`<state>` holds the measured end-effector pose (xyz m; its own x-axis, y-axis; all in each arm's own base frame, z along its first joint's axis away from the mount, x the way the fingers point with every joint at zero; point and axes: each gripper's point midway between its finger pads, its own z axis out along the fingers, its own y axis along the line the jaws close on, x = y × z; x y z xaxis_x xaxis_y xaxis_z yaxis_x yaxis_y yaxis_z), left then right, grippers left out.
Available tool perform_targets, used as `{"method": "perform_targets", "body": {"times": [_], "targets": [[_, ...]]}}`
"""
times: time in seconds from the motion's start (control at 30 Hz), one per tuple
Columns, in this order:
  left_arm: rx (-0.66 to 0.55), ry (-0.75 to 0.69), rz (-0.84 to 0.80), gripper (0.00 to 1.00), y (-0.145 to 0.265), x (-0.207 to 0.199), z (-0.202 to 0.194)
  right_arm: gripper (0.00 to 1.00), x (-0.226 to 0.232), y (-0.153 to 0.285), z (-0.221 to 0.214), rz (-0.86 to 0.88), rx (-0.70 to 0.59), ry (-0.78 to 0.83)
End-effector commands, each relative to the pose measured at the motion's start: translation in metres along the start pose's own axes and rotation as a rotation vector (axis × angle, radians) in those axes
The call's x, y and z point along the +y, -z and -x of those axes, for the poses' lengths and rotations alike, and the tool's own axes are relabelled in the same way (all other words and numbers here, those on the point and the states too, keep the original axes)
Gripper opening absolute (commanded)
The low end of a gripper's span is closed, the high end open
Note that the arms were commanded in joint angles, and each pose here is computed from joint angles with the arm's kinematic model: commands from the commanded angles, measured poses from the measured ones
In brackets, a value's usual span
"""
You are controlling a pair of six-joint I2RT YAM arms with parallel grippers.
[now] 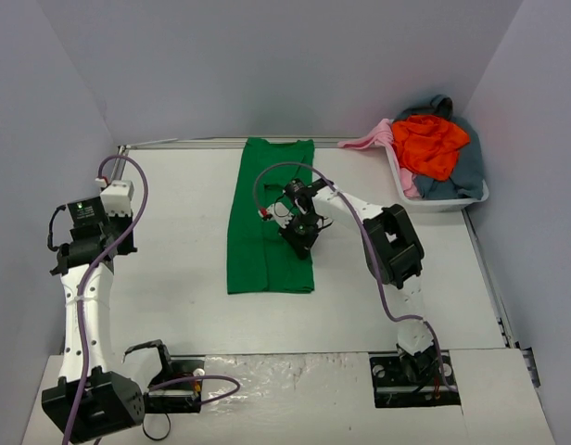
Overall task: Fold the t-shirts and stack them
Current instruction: Rotate the tshirt 90 degrees
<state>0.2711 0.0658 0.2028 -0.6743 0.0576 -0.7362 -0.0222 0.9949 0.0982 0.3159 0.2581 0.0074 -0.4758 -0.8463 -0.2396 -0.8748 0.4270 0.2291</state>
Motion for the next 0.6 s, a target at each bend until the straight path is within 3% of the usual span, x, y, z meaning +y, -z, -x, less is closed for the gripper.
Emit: {"method": "perform_targets", "body": {"times": [0.0, 0.27, 0.57], "targets": [[-0.044, -0.026, -0.005, 0.02, 0.01, 0.0, 0.018, 0.0, -0.017, -0.027, -0.055, -0.042, 0.175, -0.007], [-0.041, -0.035, -0.024, 0.02, 0.006, -0.005, 0.02, 0.03, 0.049, 0.007, -0.055, 0.089, 0.159, 0.048], [-0.041, -0.039, -0.026, 0.02, 0.008, -0.007, 0.02, 0.1, 0.066, 0.058, -0.017, 0.057, 0.057, 0.111]]}}
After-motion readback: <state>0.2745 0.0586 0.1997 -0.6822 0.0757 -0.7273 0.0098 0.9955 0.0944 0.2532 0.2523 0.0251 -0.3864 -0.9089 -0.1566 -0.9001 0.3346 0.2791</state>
